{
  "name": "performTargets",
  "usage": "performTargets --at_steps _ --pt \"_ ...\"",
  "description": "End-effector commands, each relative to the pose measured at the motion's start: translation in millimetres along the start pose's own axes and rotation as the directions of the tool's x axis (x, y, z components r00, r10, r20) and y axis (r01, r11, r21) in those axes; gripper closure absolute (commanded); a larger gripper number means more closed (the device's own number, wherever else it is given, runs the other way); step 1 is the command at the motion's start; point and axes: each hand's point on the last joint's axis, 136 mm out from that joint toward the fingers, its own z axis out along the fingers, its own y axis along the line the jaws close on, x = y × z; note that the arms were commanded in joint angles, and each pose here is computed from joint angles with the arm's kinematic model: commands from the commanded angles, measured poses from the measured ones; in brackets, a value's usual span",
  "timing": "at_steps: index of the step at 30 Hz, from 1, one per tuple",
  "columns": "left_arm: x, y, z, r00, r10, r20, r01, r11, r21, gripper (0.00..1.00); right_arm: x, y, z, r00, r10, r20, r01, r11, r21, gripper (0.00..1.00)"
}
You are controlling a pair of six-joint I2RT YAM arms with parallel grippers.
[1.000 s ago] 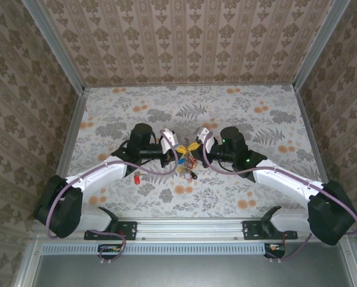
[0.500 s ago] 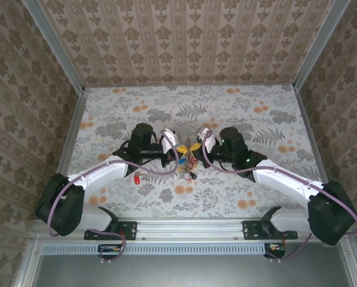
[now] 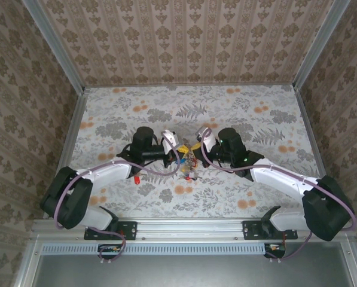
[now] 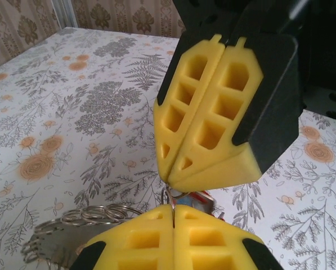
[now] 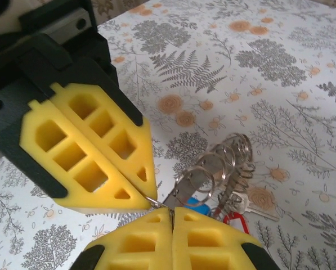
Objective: Put the keys on the keyring
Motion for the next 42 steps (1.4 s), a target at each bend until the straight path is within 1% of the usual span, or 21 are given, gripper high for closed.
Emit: performTargets --at_steps 1,10,14,17,22,24,32,37,40,42 --pt "-0.8 -5.1 3.2 0.999 -0.003 0.041 0.002 1.0 0.013 1.0 -0.5 -18.0 2.8 0.998 0.049 0.036 -0.051 0.996 0.067 1.0" --pt "19.9 -0.2 8.3 0.998 -0.036 0.051 0.037 0.999 -0.018 1.0 8.3 -25.6 10.5 0.986 0.165 0.025 -0.166 0.986 0.035 1.0" --pt "27.6 2.2 10.5 0.997 -0.053 0.052 0.055 0.998 -0.032 1.0 9.6 -24.6 11.5 0.983 0.182 0.022 -0.182 0.983 0.018 0.99" --pt "30.5 6.3 9.7 0.996 -0.057 0.065 0.061 0.996 -0.064 1.0 11.6 -24.9 11.9 0.98 0.196 0.019 -0.196 0.981 0.01 0.99" --pt "35.6 8.1 10.6 0.994 -0.075 0.077 0.081 0.994 -0.077 1.0 12.2 -31.0 11.0 0.967 0.254 0.036 -0.255 0.967 0.012 0.98" --pt "38.8 14.1 10.4 0.993 -0.083 0.087 0.092 0.989 -0.114 1.0 10.7 -29.7 10.7 0.965 0.258 0.042 -0.258 0.966 0.0 0.98" --pt "50.1 19.3 13.0 0.987 -0.117 0.108 0.132 0.98 -0.147 1.0 9.0 -30.0 10.2 0.964 0.259 0.056 -0.26 0.966 -0.006 1.0" --pt "59.3 19.2 15.7 0.984 -0.138 0.11 0.154 0.976 -0.156 1.0 3.0 -25.8 9.8 0.964 0.253 0.076 -0.251 0.967 -0.036 1.0" --pt "62.3 20.2 17.8 0.982 -0.144 0.12 0.163 0.973 -0.163 1.0 5.4 -27.4 10.1 0.967 0.248 0.065 -0.247 0.969 -0.024 1.0" --pt "61.7 21.3 17.7 0.98 -0.151 0.133 0.172 0.971 -0.167 1.0 13.9 -32.8 10.3 0.966 0.255 0.041 -0.256 0.967 0.014 1.0"
